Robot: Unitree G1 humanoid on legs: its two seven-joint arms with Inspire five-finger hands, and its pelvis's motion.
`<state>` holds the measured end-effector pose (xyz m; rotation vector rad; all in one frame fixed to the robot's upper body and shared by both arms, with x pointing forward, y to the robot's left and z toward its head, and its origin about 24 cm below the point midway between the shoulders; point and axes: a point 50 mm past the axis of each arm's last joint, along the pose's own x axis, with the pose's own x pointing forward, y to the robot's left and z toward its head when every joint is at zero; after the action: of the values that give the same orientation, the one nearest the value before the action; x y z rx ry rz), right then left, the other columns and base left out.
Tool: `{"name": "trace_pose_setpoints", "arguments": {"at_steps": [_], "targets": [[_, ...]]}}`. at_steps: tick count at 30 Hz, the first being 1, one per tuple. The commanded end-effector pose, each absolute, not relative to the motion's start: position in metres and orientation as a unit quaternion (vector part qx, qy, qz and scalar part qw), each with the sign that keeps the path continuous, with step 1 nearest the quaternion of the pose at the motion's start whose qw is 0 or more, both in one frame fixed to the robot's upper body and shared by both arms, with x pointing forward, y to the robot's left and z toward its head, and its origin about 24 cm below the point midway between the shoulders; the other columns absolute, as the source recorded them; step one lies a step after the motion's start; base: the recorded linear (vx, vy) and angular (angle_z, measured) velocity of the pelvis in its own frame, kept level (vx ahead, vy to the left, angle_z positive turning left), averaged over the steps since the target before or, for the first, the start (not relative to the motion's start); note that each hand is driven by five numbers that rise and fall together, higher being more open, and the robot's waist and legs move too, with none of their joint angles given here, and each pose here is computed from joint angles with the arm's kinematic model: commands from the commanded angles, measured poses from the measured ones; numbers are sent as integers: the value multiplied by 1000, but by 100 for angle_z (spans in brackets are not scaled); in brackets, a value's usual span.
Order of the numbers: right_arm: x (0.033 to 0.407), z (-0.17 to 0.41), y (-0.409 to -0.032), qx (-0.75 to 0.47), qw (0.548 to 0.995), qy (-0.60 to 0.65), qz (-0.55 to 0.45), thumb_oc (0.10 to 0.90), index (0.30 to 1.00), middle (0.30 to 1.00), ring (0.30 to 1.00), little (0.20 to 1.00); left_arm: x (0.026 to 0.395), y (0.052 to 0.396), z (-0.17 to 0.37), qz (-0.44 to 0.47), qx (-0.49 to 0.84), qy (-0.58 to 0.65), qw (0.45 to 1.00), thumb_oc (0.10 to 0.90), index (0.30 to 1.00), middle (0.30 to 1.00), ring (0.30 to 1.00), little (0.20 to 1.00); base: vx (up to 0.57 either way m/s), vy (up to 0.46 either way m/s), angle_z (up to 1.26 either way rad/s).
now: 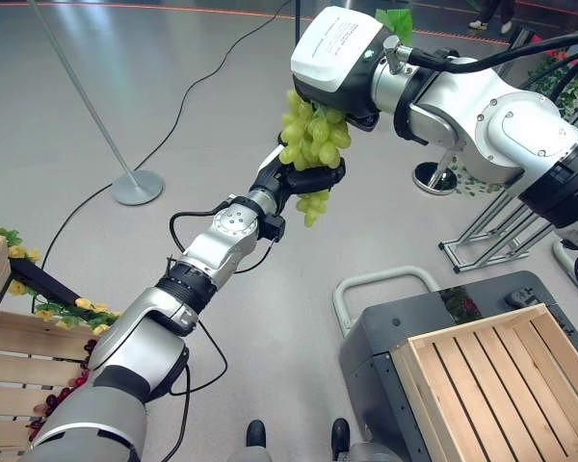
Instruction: Pick up the fruits from the basket on one side to the basket on the other side
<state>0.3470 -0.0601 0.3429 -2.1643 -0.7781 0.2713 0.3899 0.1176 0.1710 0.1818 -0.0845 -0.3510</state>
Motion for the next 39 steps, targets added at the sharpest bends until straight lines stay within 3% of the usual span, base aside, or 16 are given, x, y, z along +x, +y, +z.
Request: {"name": "trace_pose_setpoints", "arguments": {"at_steps": [1, 7, 30, 39], "targets": [[347, 380, -61, -833, 462, -302, 51, 800, 900, 900, 900, 900, 398, 115, 218, -142, 43, -149, 978, 400, 300, 300, 300, 300, 0, 0, 0], [356, 377, -75, -842, 471, -259, 42, 800, 900, 900, 900, 900, 399, 122, 214, -125, 56, -143, 980, 400, 300, 300, 300, 300, 0, 0, 0], [364, 357, -177, -766, 614, -190, -26, 800, 900, 900, 900, 900, 390, 183, 201, -55, 87, -151, 983, 400, 300, 300, 300, 300, 0, 0, 0], [351, 289, -216, -606, 774, -182, -36, 800, 900, 900, 900, 900, 372, 189, 192, -66, 78, -179, 979, 400, 300, 300, 300, 300, 2, -20, 0]]}}
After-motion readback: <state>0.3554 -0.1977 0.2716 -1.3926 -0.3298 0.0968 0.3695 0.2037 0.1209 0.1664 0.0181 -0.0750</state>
